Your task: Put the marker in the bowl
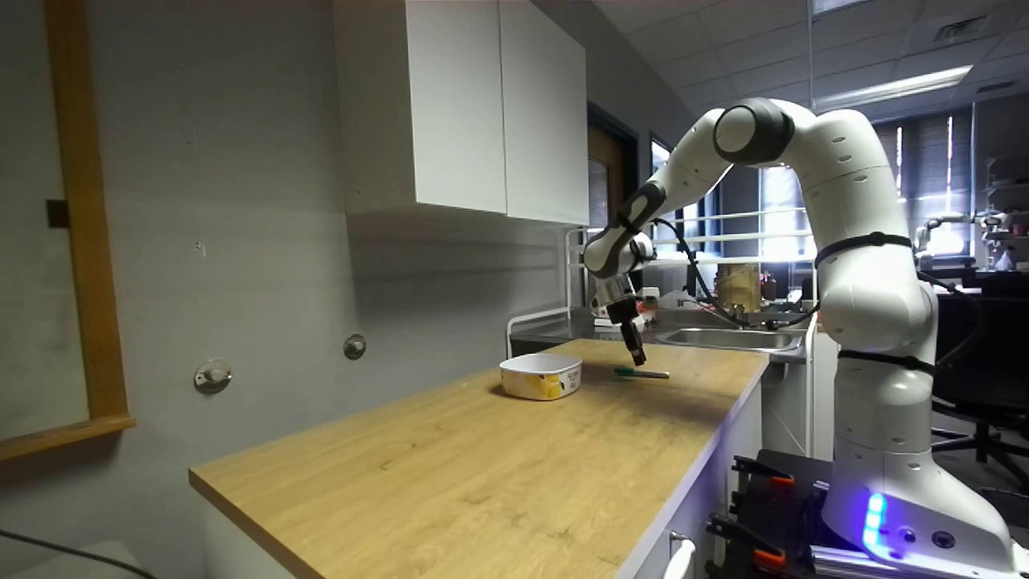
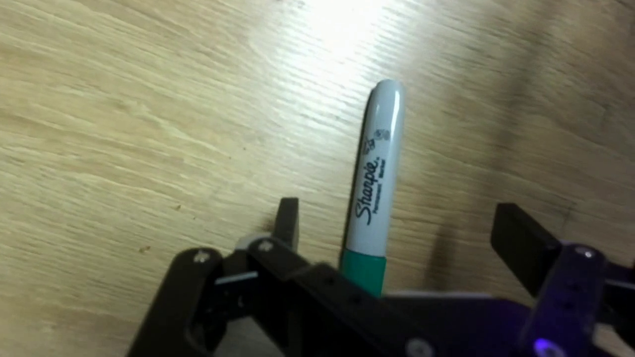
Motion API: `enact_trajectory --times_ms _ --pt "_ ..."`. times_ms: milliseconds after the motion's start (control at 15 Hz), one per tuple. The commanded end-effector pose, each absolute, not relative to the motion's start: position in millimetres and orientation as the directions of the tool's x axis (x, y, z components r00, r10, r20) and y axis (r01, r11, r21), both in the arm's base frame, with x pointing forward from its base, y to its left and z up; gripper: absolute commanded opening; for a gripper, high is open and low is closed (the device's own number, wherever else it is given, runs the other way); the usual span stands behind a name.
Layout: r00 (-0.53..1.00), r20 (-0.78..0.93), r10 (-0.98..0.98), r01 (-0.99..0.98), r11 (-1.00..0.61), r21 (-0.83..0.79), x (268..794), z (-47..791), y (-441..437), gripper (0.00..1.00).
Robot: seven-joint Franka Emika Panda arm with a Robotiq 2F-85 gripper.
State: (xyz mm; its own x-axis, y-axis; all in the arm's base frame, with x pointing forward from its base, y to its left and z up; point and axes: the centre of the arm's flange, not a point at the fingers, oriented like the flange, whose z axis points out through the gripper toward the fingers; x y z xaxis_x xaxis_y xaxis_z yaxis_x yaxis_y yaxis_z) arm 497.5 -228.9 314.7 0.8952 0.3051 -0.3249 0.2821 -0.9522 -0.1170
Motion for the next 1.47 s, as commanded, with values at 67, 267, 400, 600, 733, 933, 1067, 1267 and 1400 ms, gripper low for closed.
enact_trajectory --times_ms 67,267,400,600,733,933,1067,1267,1400 --pt "0.904 -0.284 0.319 0.288 -0.946 -0.148 490.0 305.2 -218.2 1.00" --pt "0.903 -0.280 0.328 0.298 -0.944 -0.145 489.2 299.9 -214.8 1.00" --pt "0.903 -0.278 0.327 0.300 -0.944 -0.139 489.7 295.4 -216.4 1.00" --pt "0.910 -0.262 0.322 0.296 -0.946 -0.133 488.7 291.5 -219.9 0.73" --pt "0.912 -0.252 0.323 0.299 -0.946 -0.129 488.7 290.5 -220.4 0.68" --pt "0.915 -0.241 0.323 0.302 -0.946 -0.120 490.1 291.4 -221.0 0.45" --pt "0.916 -0.237 0.325 0.306 -0.945 -0.114 489.9 292.2 -220.9 0.30" --pt "0.917 -0.236 0.321 0.304 -0.947 -0.106 489.7 293.6 -220.9 0.08" --pt "0.922 -0.237 0.306 0.293 -0.952 -0.091 488.0 300.3 -217.6 0.06"
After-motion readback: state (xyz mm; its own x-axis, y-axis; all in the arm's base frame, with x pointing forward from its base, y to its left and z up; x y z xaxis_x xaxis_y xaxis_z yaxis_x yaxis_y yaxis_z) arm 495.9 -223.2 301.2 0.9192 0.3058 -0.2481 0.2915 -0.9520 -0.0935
